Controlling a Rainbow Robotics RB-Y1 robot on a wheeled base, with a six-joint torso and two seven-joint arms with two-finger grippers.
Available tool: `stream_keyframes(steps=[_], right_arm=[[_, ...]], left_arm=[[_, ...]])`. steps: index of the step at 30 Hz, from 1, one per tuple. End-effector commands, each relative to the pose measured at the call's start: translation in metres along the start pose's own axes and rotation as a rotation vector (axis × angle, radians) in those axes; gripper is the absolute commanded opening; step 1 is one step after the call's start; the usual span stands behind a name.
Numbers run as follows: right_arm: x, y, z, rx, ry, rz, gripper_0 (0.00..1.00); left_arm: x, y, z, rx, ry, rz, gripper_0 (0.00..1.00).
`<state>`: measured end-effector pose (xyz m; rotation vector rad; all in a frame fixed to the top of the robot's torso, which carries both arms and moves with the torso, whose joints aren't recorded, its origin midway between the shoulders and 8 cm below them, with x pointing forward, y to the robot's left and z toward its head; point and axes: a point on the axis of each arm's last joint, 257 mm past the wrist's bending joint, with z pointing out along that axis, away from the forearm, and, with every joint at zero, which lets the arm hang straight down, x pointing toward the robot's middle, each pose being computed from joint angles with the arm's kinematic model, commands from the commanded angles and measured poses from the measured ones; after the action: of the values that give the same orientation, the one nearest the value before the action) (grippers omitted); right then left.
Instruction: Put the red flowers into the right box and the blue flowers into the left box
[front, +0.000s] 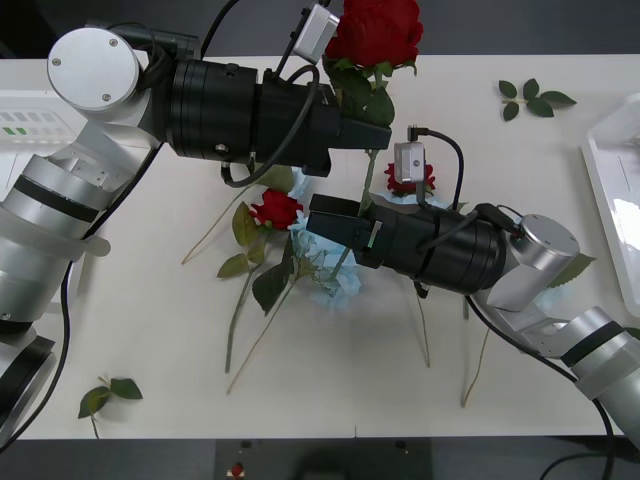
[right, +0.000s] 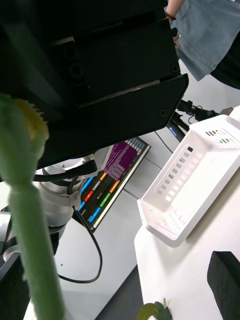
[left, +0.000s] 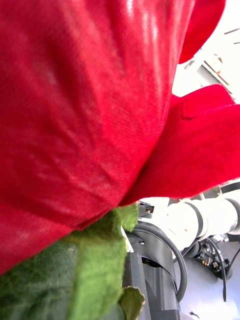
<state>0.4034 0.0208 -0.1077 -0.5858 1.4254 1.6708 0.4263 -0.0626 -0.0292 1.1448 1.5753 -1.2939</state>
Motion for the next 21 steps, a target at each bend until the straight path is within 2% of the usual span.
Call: stream_keyframes(steps=[1,13,14,21], right_arm=[[-0.0131,0.0044,-0.0024,-0.007,0.02,-0.056,1.0],[-0.0171,0.005,-0.0058,-0.008,0.011,-0.047,1.0],[-0.0172,0.0038,-0.0065,-0.005,0.011,-0.047,0.0],[-0.0202,0.0042,-0.0073,-0.005,0.005,-0.049,0.0]], left_arm=[[-0.0184,-0.0138,0.0043,0.023,-0.008,0.024,0.0],[-0.0184,-0.0138,0.0043,0.023,-0.008,0.024,0.0],[-0.0184,-0.0138,0.0043,0.023,-0.008,0.024,0.0],[-0.0184,-0.0138,0.0043,0.023,-0.008,0.024,0.0]])
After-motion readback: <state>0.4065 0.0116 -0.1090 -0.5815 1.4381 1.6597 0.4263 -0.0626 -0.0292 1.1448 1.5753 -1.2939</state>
